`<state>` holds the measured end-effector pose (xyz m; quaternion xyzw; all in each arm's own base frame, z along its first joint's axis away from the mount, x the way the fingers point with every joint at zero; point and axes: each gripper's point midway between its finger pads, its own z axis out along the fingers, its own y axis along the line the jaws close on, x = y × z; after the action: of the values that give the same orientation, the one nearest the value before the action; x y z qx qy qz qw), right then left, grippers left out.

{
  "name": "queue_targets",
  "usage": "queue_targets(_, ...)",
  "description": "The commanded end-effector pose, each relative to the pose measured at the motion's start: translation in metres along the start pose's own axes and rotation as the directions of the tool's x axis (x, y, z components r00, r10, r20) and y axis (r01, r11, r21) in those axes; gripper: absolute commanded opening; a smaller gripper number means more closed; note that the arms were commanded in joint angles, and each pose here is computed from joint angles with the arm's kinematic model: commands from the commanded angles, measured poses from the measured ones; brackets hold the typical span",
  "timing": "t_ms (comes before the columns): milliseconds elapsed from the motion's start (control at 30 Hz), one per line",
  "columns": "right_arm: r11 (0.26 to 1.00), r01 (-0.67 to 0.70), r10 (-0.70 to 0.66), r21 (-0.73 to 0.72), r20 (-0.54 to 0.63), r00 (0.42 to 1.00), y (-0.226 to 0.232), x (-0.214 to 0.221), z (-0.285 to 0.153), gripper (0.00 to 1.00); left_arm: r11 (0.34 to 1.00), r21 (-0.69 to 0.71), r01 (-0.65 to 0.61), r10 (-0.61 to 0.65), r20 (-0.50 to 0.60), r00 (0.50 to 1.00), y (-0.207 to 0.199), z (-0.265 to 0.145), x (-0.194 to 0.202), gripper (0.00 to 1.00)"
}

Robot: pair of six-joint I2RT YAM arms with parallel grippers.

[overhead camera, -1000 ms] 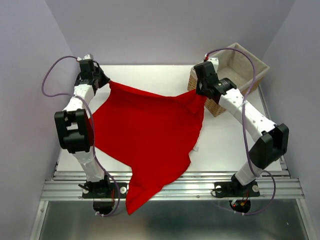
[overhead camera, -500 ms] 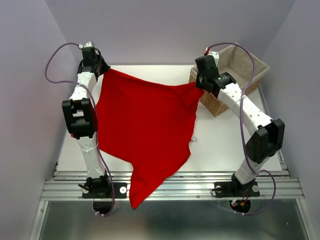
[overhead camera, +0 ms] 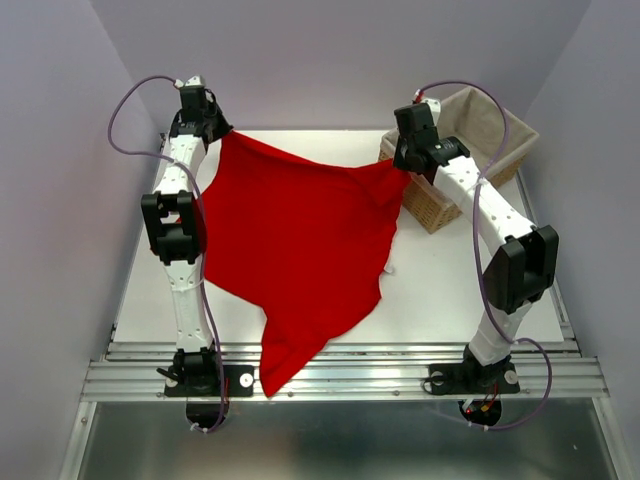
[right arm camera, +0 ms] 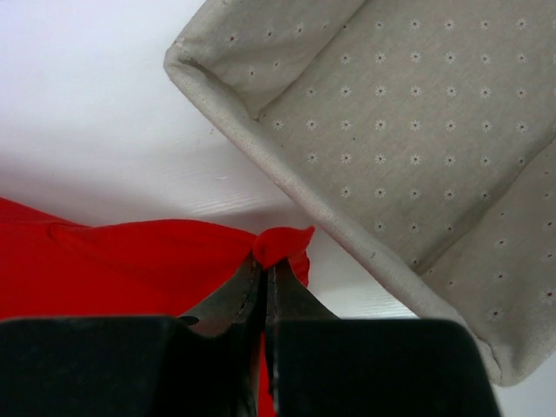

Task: Roll the t-shirts
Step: Fold the T-shirt at the center of the board.

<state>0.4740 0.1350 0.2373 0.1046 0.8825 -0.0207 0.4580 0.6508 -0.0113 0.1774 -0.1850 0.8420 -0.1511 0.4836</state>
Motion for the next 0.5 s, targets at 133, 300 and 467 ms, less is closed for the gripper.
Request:
queue_targets(133, 0.969, -0.235, 0.230, -0.073, -0.066, 0.971, 0.016, 0.008, -0.016, 0.01, 0.997, 0.001, -0.078, 0.078, 0.082, 0.994, -0.006, -0.018, -0.039, 0.00)
queue_targets(300, 0.955, -0.291, 0.281, -0.055, -0.148, 0.948, 0.024, 0.045, -0.021, 0.01, 0.995, -0.010, -0.096, 0.097, 0.052, 0.994, -0.001, -0.021, -0.033, 0.00)
queue_targets(467, 0.948, -0.317, 0.304, -0.026, -0.217, 0.928, 0.034, 0.088, -0.023, 0.01, 0.994, -0.030, -0.103, 0.104, 0.014, 0.995, 0.007, -0.026, -0.022, 0.00)
